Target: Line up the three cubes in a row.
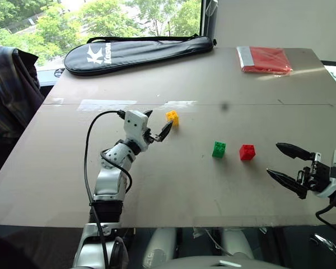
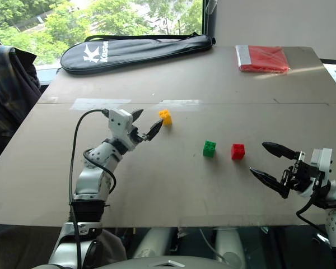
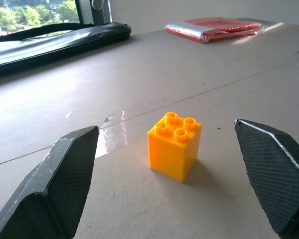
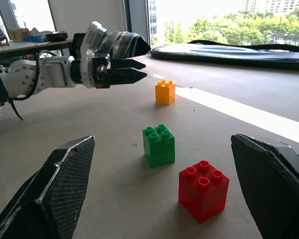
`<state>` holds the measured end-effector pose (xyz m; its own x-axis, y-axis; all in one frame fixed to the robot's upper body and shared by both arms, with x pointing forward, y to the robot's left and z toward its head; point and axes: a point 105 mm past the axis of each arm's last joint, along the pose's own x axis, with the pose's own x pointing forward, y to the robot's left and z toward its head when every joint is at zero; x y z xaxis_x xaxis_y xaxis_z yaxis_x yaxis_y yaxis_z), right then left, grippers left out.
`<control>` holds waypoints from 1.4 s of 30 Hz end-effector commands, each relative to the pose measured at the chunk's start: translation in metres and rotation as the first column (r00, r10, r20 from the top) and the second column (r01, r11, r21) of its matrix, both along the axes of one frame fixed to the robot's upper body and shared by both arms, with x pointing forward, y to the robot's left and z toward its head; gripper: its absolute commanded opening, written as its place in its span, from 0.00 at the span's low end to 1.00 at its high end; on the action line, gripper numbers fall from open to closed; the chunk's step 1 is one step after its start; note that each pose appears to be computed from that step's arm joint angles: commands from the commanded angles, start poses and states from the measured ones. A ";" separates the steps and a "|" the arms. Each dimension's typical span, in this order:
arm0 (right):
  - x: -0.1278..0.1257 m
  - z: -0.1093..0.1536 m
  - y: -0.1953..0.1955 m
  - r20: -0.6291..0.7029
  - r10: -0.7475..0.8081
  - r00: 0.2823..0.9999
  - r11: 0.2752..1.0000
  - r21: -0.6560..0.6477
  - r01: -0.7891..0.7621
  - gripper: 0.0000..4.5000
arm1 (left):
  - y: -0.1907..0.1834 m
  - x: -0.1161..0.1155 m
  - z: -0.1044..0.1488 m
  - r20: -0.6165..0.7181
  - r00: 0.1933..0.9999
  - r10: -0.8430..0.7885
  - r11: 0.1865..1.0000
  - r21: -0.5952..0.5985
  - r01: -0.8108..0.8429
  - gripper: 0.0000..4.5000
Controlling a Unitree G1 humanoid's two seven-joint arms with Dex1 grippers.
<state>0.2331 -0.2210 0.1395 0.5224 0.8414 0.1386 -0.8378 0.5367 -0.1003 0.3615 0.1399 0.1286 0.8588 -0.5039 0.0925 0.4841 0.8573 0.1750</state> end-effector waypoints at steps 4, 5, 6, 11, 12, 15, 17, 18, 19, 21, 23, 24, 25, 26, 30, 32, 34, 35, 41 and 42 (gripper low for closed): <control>0.001 0.015 0.003 0.039 0.017 0.999 1.000 0.000 -0.017 1.00 | -0.020 0.007 -0.012 -0.042 0.998 -0.042 0.997 0.060 0.045 0.99; 0.000 0.015 0.003 0.040 0.015 0.999 1.000 -0.001 -0.015 1.00 | -0.022 0.008 -0.013 -0.039 0.998 -0.042 0.997 0.061 0.044 0.99; 0.000 0.015 0.003 0.040 0.013 0.999 1.000 -0.001 -0.013 1.00 | -0.022 0.009 -0.013 -0.039 0.999 -0.038 0.997 0.060 0.040 0.99; -0.003 0.013 0.003 0.033 0.008 0.999 1.000 -0.005 -0.008 1.00 | -0.017 0.023 -0.020 -0.045 0.999 -0.017 0.998 0.066 0.020 0.99; -0.004 0.012 0.003 0.032 0.008 0.999 1.000 -0.005 -0.008 1.00 | -0.015 0.025 -0.019 -0.044 0.999 -0.016 0.998 0.065 0.019 0.99; -0.004 0.011 0.003 0.033 0.002 0.999 1.000 -0.005 -0.002 1.00 | -0.008 0.027 -0.023 -0.049 0.999 -0.007 0.996 0.087 0.011 0.99; -0.004 0.011 0.002 0.034 -0.001 0.999 1.000 -0.005 0.001 1.00 | -0.007 0.027 -0.026 -0.052 0.999 -0.011 0.995 0.096 0.016 0.99; -0.005 0.011 0.001 0.033 -0.003 0.999 1.000 -0.005 0.003 1.00 | -0.007 0.027 -0.027 -0.053 0.999 -0.014 0.995 0.100 0.019 0.99; -0.005 0.010 0.001 0.033 -0.004 0.999 1.000 -0.006 0.004 1.00 | -0.007 0.027 -0.029 -0.052 0.998 -0.018 0.994 0.103 0.023 0.99; -0.005 0.010 0.001 0.033 -0.004 0.999 1.000 -0.007 0.004 1.00 | -0.008 0.027 -0.030 -0.042 0.998 -0.044 0.992 0.117 0.049 0.99; -0.004 0.010 0.001 0.034 -0.003 0.999 1.000 -0.007 0.004 1.00 | -0.004 0.029 -0.030 -0.045 0.996 -0.077 0.990 0.111 0.082 0.99; -0.004 0.010 0.001 0.034 -0.002 0.999 1.000 -0.008 0.002 1.00 | -0.003 0.030 -0.029 -0.046 0.993 -0.107 0.988 0.106 0.111 0.99; -0.003 0.010 0.000 0.035 0.000 0.999 1.000 -0.009 0.001 1.00 | -0.001 0.030 -0.028 -0.051 0.988 -0.146 0.983 0.106 0.150 0.99; -0.003 0.011 -0.001 0.036 0.001 0.999 1.000 -0.010 0.000 1.00 | 0.001 0.030 -0.029 -0.063 0.983 -0.174 0.977 0.115 0.180 0.99; -0.001 0.012 -0.001 0.040 0.005 0.999 1.000 -0.015 -0.004 1.00 | 0.017 0.040 -0.033 -0.120 0.969 -0.215 0.954 0.186 0.235 0.99; -0.001 0.012 0.000 0.042 0.007 0.999 1.000 -0.015 -0.007 1.00 | 0.020 0.042 -0.034 -0.149 0.959 -0.240 0.943 0.198 0.267 0.99; -0.001 0.012 0.000 0.042 0.009 0.999 1.000 -0.015 -0.008 1.00 | 0.022 0.043 -0.034 -0.163 0.954 -0.251 0.937 0.207 0.281 0.99; -0.001 0.012 0.001 0.043 0.010 0.999 1.000 -0.016 -0.010 1.00 | 0.023 0.044 -0.034 -0.178 0.951 -0.252 0.935 0.211 0.287 0.99; -0.002 0.011 0.002 0.047 0.009 0.999 1.000 -0.012 -0.009 1.00 | 0.017 0.048 -0.027 -0.215 0.927 -0.307 0.906 0.233 0.354 0.99; -0.002 0.011 0.002 0.047 0.009 0.999 1.000 -0.012 -0.008 1.00 | 0.015 0.049 -0.026 -0.216 0.924 -0.315 0.902 0.234 0.362 0.99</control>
<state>0.2331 -0.2188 0.1418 0.5149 0.8466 0.1344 -0.8421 0.5289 -0.1053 0.4108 0.1556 0.1010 0.6389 -0.7421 -0.2028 0.7666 0.5921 0.2484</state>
